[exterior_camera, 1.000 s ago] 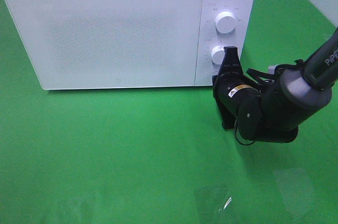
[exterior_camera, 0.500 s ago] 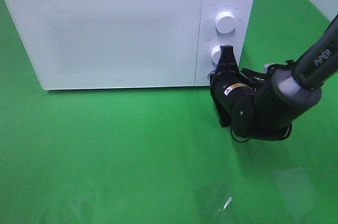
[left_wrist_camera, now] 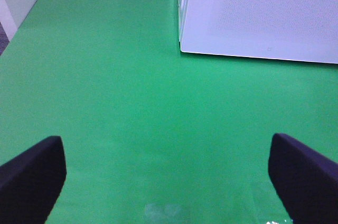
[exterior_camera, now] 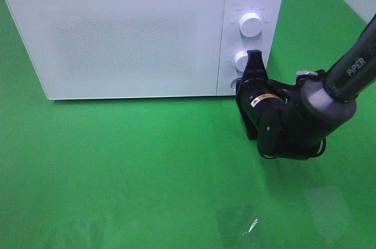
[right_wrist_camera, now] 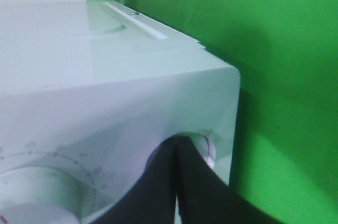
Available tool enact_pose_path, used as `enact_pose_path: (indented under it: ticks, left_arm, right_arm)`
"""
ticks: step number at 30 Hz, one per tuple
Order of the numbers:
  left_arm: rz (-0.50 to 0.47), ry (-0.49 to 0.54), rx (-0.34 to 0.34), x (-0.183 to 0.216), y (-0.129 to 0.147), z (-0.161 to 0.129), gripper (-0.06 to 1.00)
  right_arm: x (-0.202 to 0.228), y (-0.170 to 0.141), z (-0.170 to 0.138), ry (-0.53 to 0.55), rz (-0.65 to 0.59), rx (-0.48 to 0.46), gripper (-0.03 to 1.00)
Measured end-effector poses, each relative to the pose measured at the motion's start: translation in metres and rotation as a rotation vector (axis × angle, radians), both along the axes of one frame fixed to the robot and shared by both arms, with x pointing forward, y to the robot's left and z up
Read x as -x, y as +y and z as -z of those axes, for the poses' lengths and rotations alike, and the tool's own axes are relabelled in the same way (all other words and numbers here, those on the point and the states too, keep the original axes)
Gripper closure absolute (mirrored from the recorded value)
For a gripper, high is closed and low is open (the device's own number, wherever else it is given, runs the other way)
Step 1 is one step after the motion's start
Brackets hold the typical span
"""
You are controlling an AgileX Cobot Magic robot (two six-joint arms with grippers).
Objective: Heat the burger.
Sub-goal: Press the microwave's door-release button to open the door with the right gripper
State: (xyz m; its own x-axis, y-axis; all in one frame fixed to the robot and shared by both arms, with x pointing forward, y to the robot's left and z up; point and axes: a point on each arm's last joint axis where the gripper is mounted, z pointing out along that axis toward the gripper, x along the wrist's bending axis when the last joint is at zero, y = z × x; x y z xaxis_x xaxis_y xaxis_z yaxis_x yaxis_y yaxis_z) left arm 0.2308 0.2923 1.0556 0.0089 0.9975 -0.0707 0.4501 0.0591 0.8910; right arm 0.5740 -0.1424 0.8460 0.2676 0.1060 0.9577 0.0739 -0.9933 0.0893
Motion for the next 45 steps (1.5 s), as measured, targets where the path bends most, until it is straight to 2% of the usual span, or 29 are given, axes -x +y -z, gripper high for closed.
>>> enact_pose_path:
  ticks: [6,12,24,38,45]
  left_arm:
    - [0.000,0.000,0.000,0.000,0.000,0.000,-0.04]
    - [0.000,0.000,0.000,0.000,0.000,0.000,-0.04]
    - [0.000,0.000,0.000,0.000,0.000,0.000,-0.04]
    - [0.000,0.000,0.000,0.000,0.000,0.000,-0.04]
    - [0.000,0.000,0.000,0.000,0.000,0.000,-0.04]
  right_arm:
    - [-0.001,0.001,0.000,-0.012,0.003,-0.003,0.97]
    - [-0.007,0.005,-0.002,0.006,0.056,-0.071,0.97]
    - [-0.017,0.014,-0.001,0.061,0.176,-0.149,0.97]
    - [-0.018,0.015,-0.002,0.061,0.192,-0.147,0.97]
    - [-0.013,0.013,-0.008,0.048,0.160,-0.120,0.97]
